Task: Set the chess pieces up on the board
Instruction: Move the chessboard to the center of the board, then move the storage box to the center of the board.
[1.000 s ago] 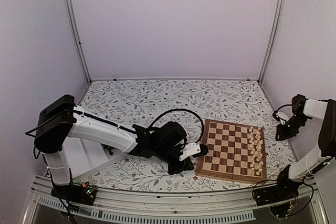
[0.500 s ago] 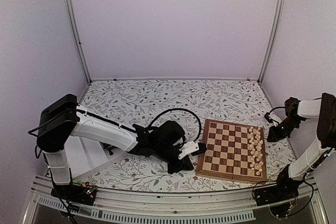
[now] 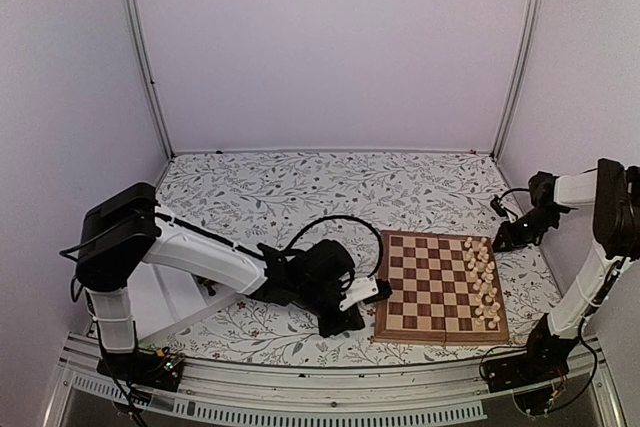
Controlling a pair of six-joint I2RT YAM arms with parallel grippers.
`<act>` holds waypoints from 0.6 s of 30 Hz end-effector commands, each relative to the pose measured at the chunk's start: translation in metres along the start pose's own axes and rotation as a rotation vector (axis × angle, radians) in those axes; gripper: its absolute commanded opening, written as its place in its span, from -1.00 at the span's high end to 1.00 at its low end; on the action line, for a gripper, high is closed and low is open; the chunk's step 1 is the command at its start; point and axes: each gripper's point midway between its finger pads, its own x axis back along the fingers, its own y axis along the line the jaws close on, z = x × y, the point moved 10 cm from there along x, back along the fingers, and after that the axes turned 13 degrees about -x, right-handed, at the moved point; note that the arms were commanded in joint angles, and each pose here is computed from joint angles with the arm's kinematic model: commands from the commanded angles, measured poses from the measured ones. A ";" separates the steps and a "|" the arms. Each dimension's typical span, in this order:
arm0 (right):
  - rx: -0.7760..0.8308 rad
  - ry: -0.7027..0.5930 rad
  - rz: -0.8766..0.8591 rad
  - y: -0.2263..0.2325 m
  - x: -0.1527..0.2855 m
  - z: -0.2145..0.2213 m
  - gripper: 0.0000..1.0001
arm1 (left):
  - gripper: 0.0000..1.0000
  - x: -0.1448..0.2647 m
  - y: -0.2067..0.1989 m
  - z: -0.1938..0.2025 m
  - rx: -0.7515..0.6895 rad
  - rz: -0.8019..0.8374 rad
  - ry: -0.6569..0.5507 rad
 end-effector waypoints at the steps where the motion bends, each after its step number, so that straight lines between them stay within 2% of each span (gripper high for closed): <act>1: 0.017 -0.034 -0.091 0.017 -0.001 -0.020 0.68 | 0.75 0.034 0.007 -0.012 0.038 -0.190 -0.003; 4: 0.036 -0.029 -0.094 0.025 -0.006 -0.025 0.68 | 0.56 0.059 0.018 -0.010 0.109 -0.355 0.043; 7: 0.030 -0.034 -0.084 0.025 -0.007 -0.029 0.66 | 0.30 0.090 0.032 -0.001 0.240 -0.551 0.121; 9: 0.029 -0.043 -0.066 0.024 -0.005 -0.030 0.62 | 0.27 0.113 0.043 0.011 0.377 -0.697 0.188; 12: 0.035 -0.065 -0.036 0.023 -0.001 -0.032 0.53 | 0.63 0.147 0.052 0.042 0.593 -0.809 0.280; 16: 0.040 -0.095 -0.004 0.023 0.006 -0.031 0.29 | 1.00 0.184 0.057 0.080 0.797 -0.858 0.295; 18: 0.042 -0.102 0.000 0.024 0.007 -0.031 0.23 | 1.00 0.192 0.060 0.100 0.879 -0.851 0.303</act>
